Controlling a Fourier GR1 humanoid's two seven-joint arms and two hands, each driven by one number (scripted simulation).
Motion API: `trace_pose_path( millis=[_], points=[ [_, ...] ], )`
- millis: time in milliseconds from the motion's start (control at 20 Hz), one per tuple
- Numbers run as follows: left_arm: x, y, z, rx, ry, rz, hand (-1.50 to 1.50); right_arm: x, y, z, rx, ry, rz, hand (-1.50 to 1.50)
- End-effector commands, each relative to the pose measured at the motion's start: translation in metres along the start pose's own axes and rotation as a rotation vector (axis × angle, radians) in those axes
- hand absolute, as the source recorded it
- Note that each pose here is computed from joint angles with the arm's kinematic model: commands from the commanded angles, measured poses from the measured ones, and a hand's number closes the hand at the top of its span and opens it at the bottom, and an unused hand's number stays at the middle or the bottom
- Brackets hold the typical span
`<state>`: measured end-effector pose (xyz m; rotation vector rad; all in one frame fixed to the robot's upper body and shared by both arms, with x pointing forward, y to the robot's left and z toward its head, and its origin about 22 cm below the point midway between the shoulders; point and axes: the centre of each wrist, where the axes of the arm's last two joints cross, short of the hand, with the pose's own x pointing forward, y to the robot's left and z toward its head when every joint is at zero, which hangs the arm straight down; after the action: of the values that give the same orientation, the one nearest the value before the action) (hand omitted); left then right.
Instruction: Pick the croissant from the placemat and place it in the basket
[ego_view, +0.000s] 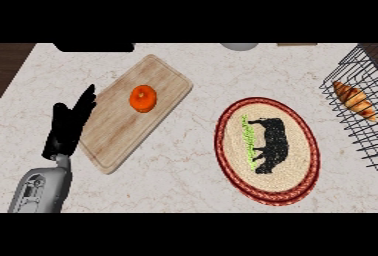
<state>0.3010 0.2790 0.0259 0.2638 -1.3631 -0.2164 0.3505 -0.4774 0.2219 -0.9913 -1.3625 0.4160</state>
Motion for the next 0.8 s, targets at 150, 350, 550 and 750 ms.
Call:
trace_pose_path(
  millis=[150,350,550,750],
  points=[
    [0.000,-0.014,0.020,-0.002,0.006,0.002,0.00,-0.006,-0.043,0.007,-0.240,0.022,-0.122,-1.50],
    [-0.004,0.006,0.008,-0.004,0.001,0.009,0.00,-0.043,-0.052,0.014,-0.320,0.114,-0.216,-1.50],
    [0.001,-0.017,0.009,-0.017,0.002,0.014,0.00,-0.078,-0.118,0.045,-0.390,0.154,-0.281,-1.50],
    [-0.004,0.015,0.016,0.007,0.007,-0.007,0.00,-0.128,-0.125,0.077,-0.339,0.213,-0.267,-1.50]
  ],
)
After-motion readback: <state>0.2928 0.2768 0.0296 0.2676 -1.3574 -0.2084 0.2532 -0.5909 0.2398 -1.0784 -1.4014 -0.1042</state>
